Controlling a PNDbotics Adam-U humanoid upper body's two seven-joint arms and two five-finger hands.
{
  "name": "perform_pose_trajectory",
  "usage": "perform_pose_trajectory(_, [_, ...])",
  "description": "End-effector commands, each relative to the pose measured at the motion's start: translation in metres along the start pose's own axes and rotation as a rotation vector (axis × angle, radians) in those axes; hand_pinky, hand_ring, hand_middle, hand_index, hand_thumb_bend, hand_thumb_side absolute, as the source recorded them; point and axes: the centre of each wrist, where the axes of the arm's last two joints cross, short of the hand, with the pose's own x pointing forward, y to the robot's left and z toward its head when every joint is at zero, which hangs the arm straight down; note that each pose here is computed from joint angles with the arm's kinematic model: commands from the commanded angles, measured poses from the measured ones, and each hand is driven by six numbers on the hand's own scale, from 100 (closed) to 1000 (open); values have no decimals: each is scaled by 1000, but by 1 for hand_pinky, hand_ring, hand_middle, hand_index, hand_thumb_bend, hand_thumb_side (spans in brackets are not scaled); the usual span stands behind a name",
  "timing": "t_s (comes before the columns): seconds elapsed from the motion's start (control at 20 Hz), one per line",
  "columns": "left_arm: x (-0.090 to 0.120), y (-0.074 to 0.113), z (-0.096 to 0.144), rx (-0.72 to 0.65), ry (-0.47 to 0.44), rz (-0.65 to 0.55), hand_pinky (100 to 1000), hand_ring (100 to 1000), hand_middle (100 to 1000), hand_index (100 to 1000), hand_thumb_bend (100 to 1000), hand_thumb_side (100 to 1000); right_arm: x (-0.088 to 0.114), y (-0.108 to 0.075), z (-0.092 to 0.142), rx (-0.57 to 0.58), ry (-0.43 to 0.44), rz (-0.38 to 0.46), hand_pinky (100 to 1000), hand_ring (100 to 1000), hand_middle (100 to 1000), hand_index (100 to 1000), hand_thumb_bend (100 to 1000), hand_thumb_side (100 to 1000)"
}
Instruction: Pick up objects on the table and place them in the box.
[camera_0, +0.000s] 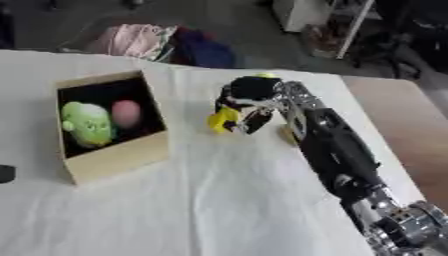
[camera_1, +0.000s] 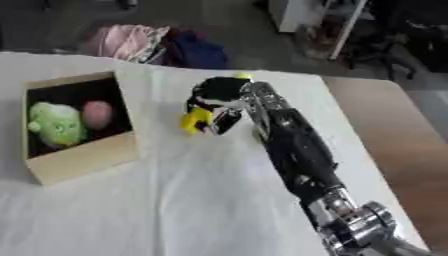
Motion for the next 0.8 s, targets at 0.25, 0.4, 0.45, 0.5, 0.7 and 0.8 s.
perform_pose_trajectory(0.25, [7,4,-3,0,-25,-3,761,739,645,727,100,626,-7,-54,13,-181,-104,27,454,450,264,437,100,193])
perform_pose_trajectory(0.4, [7,4,-4,2,-29,4,761,738,644,727,100,626,-5,-63,12,-254,-109,13,459,453,272,441,100,174])
perform_pose_trajectory(0.45, [7,4,-4,3,-30,6,761,738,644,727,100,626,-4,-66,10,-279,-107,8,465,463,287,450,100,168])
perform_pose_trajectory(0.5, [7,4,-5,3,-32,8,760,737,643,726,100,626,-2,-69,9,-300,-104,5,467,466,294,453,100,162])
perform_pose_trajectory(0.7, [8,4,-6,4,-40,18,754,735,641,725,100,625,5,-69,-4,-342,-91,-9,471,471,313,470,100,164])
perform_pose_trajectory(0.8, [8,4,-7,5,-44,23,749,731,638,724,100,624,10,-66,-13,-339,-86,-8,478,475,318,475,100,169])
